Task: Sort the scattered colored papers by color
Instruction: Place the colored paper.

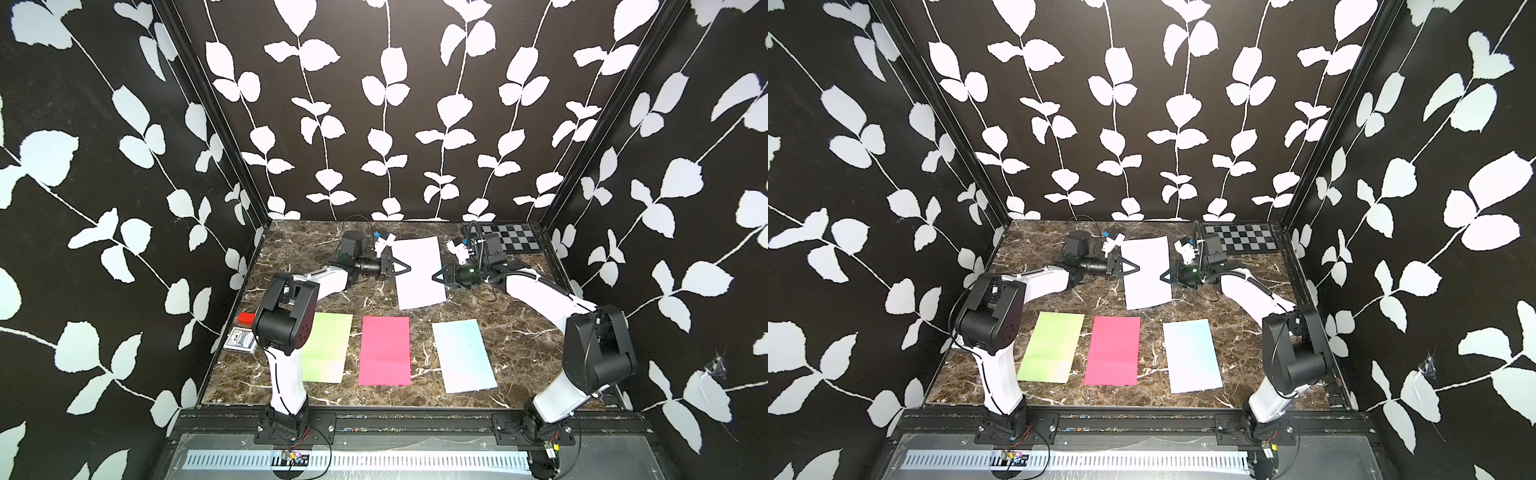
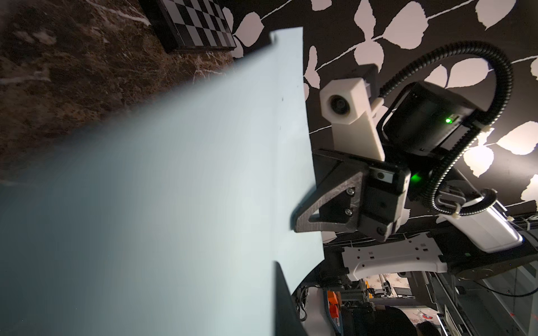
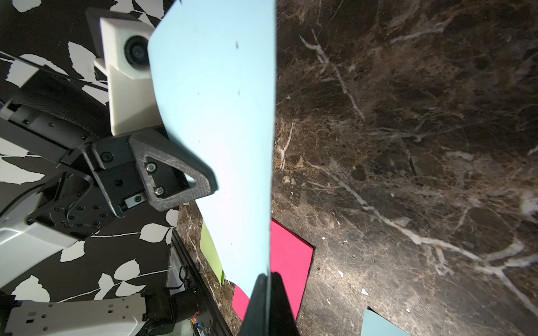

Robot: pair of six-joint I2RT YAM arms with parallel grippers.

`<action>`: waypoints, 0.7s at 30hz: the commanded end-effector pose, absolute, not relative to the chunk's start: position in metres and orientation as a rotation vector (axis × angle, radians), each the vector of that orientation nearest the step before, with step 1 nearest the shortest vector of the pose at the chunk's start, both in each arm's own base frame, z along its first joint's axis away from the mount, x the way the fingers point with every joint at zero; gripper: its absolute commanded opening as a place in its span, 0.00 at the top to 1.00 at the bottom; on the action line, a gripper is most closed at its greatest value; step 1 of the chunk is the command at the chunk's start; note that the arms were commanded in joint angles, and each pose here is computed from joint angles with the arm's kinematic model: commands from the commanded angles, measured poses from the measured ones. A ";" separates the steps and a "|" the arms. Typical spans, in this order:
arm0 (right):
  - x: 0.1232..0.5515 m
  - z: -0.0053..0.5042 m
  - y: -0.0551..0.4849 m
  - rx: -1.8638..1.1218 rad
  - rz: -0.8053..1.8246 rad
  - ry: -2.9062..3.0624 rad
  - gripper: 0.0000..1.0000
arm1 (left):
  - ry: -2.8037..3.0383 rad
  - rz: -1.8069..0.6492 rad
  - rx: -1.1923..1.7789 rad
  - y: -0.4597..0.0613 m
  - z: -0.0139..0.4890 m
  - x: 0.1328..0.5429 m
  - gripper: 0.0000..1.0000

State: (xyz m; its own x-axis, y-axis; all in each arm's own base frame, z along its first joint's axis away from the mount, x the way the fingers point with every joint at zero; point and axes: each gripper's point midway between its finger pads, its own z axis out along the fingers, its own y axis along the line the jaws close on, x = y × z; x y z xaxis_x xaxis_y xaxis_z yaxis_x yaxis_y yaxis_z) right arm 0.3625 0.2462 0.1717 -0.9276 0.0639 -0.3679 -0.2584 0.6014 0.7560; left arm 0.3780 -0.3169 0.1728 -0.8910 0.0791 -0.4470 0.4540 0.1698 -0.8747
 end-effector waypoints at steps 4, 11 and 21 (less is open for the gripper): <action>0.357 0.171 0.245 -0.146 1.274 2.447 1.00 | 2.074 -1.757 0.570 -0.319 0.203 0.377 0.84; 0.355 0.164 0.245 -0.124 1.289 2.448 1.00 | 2.068 -1.759 0.575 -0.319 0.205 0.377 0.93; 0.353 0.160 0.243 -0.122 1.281 2.461 1.00 | 2.075 -1.763 0.572 -0.319 0.203 0.376 1.00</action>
